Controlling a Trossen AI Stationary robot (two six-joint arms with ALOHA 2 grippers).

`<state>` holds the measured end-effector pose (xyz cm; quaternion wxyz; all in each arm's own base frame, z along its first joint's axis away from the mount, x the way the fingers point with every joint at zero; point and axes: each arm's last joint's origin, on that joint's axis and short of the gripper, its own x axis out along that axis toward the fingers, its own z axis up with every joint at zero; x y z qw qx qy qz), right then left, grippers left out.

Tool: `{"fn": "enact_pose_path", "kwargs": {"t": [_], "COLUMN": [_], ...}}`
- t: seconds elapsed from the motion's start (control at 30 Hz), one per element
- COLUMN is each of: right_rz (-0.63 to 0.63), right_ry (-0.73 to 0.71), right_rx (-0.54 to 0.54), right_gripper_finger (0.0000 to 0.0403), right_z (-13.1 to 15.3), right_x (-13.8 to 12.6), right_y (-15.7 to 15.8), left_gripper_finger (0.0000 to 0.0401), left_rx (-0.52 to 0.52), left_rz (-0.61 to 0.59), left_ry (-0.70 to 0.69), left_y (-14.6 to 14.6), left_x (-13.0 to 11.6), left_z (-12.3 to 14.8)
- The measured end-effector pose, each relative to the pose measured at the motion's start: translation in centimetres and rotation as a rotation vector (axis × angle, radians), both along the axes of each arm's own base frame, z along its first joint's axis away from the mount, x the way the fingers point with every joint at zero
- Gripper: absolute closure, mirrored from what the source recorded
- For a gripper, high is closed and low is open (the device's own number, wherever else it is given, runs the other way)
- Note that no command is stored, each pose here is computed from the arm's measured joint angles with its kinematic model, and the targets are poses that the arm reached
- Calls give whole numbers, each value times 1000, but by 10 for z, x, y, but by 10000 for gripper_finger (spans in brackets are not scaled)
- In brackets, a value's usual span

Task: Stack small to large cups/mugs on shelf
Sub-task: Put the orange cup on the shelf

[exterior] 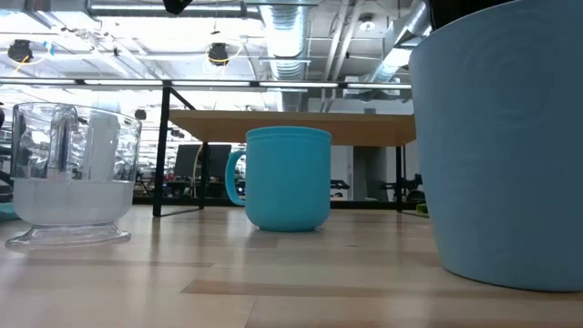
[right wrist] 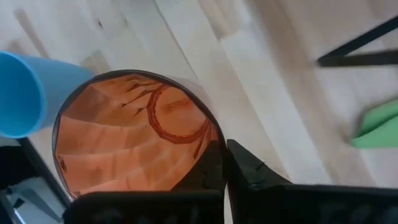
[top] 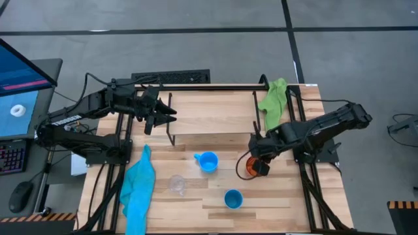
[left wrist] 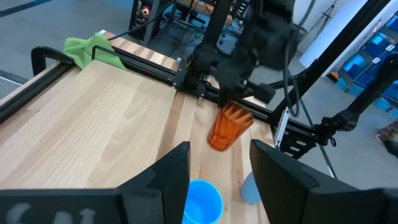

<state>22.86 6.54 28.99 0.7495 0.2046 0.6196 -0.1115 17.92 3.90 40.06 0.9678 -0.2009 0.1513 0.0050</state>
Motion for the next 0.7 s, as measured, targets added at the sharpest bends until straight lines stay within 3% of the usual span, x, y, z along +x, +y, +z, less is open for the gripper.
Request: {"fn": "enact_pose_path", "kwargs": {"t": [0.23, 0.37, 0.7], "right_rz": [36, 39, 117], "right_ry": [-126, -137, -123], "right_rx": [-20, -90, -188], "right_gripper_finger": [394, 390, 389], "right_z": [61, 88, 112], "right_x": [7, 11, 45], "right_y": [-23, -41, -90], "left_gripper_finger": [243, 243, 243], "left_rx": [0, 1, 0], "left_rz": [0, 0, 0], "left_ry": [0, 0, -2], "left_y": [0, 0, 0], "left_x": [0, 0, -1], "left_z": [0, 0, 0]}}
